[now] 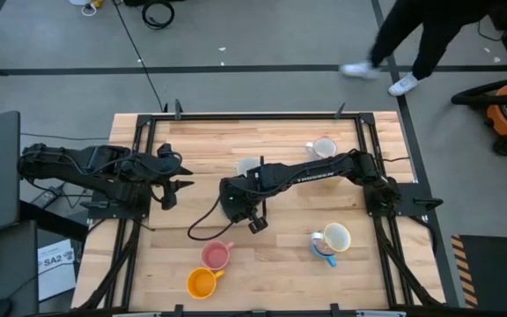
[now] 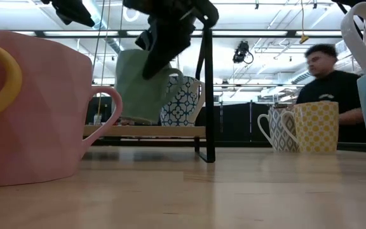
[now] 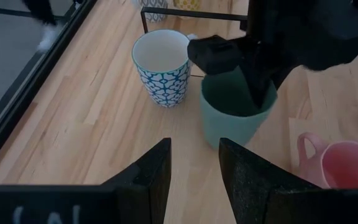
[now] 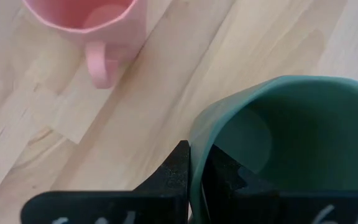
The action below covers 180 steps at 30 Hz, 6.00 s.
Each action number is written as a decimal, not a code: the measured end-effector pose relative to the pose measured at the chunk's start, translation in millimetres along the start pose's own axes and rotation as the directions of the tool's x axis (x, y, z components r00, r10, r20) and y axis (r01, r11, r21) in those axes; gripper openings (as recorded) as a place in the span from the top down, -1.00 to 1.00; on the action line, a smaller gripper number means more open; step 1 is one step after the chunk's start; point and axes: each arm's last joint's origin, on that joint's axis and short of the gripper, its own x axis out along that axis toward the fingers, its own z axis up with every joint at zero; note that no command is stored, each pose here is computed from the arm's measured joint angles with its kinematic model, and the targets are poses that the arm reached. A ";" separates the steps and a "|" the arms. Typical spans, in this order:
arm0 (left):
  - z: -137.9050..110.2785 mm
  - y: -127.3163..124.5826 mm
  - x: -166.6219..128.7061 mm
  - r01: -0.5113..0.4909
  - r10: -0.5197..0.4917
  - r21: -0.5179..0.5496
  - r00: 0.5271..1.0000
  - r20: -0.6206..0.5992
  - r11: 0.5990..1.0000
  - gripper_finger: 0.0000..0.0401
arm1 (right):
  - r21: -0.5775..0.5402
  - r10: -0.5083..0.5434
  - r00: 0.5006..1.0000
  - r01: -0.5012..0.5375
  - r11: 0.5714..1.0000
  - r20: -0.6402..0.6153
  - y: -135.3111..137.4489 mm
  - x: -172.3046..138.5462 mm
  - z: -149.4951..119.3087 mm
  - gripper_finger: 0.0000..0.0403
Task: Place coffee mugs
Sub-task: Put the green mug on the shelf, then put the gray patterned mug on the shelf
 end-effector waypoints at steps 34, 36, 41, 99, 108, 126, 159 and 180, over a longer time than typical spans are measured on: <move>0.0 0.0 0.0 0.000 0.000 0.000 1.000 0.000 1.000 0.29 | 0.006 -0.014 0.999 0.014 1.000 -0.040 0.4 12.7 -9.7 0.38; -0.1 0.0 0.0 0.000 0.000 0.000 1.000 -0.001 1.000 0.29 | 0.004 -0.043 0.998 0.043 0.999 -0.052 -0.4 12.6 -10.0 0.35; 0.0 0.0 0.0 0.000 0.000 0.000 1.000 0.000 1.000 0.29 | 0.001 -0.073 0.995 0.074 0.997 -0.067 -1.1 8.6 -7.8 0.34; -8.5 -51.7 168.5 -0.076 0.086 0.046 0.964 -0.253 0.996 0.29 | 0.324 -0.314 0.923 0.234 0.917 0.222 86.7 -181.6 -105.7 0.34; -11.4 -52.0 170.0 -0.074 0.087 0.059 0.958 -0.273 0.996 0.29 | 0.335 -0.324 0.921 0.241 0.911 0.218 83.7 -181.2 -107.4 0.34; 1.9 -44.0 132.0 -0.028 0.031 0.017 0.975 -0.219 0.999 0.29 | 0.676 -0.508 0.859 0.411 0.612 -0.062 36.4 -223.7 -174.2 0.34; 4.3 -42.5 125.2 -0.019 0.020 0.008 0.980 -0.196 1.000 0.29 | 0.920 -0.244 0.905 0.379 0.094 -0.348 -9.0 -171.8 -320.8 0.34; 4.4 -42.5 125.3 -0.019 0.020 0.008 0.981 -0.195 1.000 0.29 | 0.907 -0.273 0.875 0.421 0.021 -0.400 -9.8 -152.1 -347.5 0.34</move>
